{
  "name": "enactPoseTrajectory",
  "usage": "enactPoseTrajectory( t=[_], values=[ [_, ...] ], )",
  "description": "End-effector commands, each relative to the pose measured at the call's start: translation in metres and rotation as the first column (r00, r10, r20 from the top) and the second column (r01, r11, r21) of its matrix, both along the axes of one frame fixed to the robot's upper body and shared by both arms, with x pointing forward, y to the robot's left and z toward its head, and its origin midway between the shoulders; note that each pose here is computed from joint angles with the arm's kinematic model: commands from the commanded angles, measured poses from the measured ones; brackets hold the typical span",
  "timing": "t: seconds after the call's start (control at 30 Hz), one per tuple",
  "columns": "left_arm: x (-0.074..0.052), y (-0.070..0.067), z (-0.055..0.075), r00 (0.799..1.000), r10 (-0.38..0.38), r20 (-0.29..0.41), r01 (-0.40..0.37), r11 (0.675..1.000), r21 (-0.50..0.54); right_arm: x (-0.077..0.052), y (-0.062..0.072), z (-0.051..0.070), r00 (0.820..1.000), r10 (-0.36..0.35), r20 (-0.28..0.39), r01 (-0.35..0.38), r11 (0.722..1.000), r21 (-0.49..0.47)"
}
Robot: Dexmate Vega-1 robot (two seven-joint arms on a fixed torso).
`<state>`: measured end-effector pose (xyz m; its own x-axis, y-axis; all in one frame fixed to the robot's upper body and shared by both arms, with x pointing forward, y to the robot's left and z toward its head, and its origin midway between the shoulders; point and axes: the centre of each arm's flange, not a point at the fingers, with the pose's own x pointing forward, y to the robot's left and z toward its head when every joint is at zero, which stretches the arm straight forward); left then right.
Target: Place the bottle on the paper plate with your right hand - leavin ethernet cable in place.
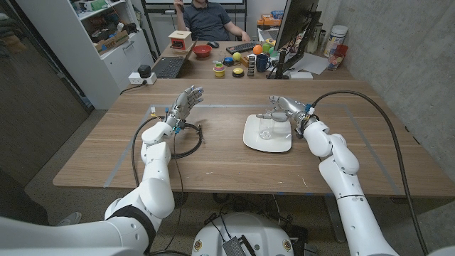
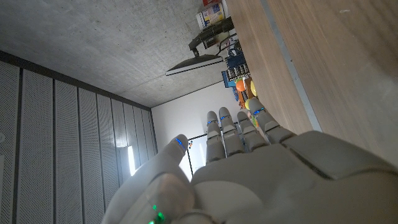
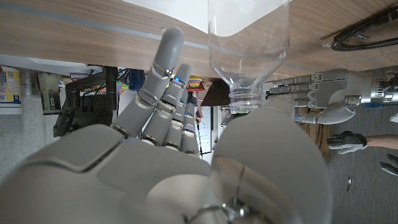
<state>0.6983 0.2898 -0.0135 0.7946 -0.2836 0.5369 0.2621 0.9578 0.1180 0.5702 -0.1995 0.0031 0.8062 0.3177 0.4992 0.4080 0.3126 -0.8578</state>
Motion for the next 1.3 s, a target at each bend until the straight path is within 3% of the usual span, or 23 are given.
enactPoseTrajectory(
  t=[0.03, 1.3],
  values=[
    [0.0, 0.002, 0.0, 1.0, 0.005, 0.001, -0.005, 1.0, 0.003, -0.005, -0.001, 0.014, 0.999, 0.003, 0.038, -0.003, 1.0, 0.005],
    [0.004, 0.004, 0.002, 1.0, 0.0, 0.005, 0.0, 1.0, -0.011, -0.026, -0.006, 0.059, 0.985, 0.02, 0.173, -0.027, 0.999, 0.039]
  ],
)
